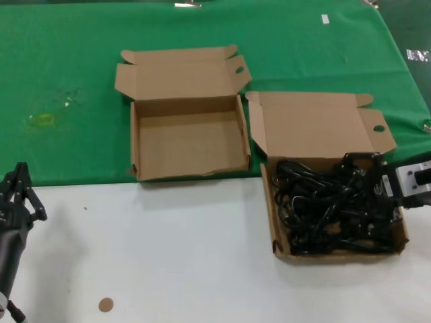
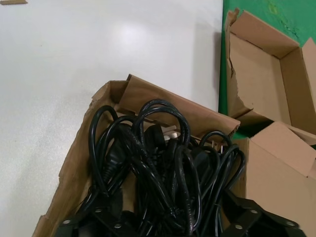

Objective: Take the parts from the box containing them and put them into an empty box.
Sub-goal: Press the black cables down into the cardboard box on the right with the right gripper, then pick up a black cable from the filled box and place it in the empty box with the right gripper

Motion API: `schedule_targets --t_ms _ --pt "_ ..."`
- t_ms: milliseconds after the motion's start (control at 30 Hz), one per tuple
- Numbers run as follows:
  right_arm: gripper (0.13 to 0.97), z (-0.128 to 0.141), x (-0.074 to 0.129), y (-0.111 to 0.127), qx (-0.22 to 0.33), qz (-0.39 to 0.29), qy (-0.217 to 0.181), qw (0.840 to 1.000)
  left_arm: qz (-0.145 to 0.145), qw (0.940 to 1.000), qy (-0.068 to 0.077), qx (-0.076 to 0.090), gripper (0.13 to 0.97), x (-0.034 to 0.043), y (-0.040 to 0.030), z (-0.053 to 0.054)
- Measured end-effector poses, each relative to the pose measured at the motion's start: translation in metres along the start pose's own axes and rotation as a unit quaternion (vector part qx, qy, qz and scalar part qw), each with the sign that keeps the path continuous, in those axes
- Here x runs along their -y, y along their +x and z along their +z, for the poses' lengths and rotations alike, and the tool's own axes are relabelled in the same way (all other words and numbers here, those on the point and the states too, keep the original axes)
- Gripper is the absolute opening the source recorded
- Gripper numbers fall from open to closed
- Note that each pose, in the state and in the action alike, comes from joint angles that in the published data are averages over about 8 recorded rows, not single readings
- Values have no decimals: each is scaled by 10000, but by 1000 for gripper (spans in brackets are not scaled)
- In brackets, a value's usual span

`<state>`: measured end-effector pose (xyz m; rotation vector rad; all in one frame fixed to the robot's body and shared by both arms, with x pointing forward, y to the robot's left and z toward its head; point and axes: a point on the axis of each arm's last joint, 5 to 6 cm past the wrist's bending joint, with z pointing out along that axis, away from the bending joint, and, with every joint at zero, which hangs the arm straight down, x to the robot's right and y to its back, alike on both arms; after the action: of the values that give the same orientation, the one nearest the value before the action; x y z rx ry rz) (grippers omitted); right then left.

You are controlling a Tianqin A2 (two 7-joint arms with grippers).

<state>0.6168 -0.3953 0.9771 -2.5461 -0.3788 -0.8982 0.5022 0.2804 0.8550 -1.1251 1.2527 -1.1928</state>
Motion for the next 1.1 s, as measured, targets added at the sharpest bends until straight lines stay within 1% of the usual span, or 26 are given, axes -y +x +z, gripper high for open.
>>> schedule_targets --t_ms 67,100,367,500,767,800,1067,1100 --pt "740 6 -8 -2 6 -2 -10 10000 0 10000 0 0 152 0 0 0" --pt "740 8 -12 -3 9 -4 -15 10000 0 10000 0 0 152 0 0 0" --pt "527 1 -31 -5 36 -3 -40 10000 0 10000 0 0 152 0 0 0" --pt "527 -7 -32 -2 43 -4 -50 10000 0 10000 0 0 152 0 0 0" --pt "331 -30 -21 0 89 2 -41 10000 0 10000 0 0 152 0 0 0" --pt "331 -37 -18 -1 105 6 -34 9999 0 10000 0 0 152 0 0 0" --pt "235 -145 12 45 197 51 12 9998 -1 10000 0 0 152 0 0 0" --pt "235 -162 17 61 188 55 12 9998 -1 10000 0 0 152 0 0 0"
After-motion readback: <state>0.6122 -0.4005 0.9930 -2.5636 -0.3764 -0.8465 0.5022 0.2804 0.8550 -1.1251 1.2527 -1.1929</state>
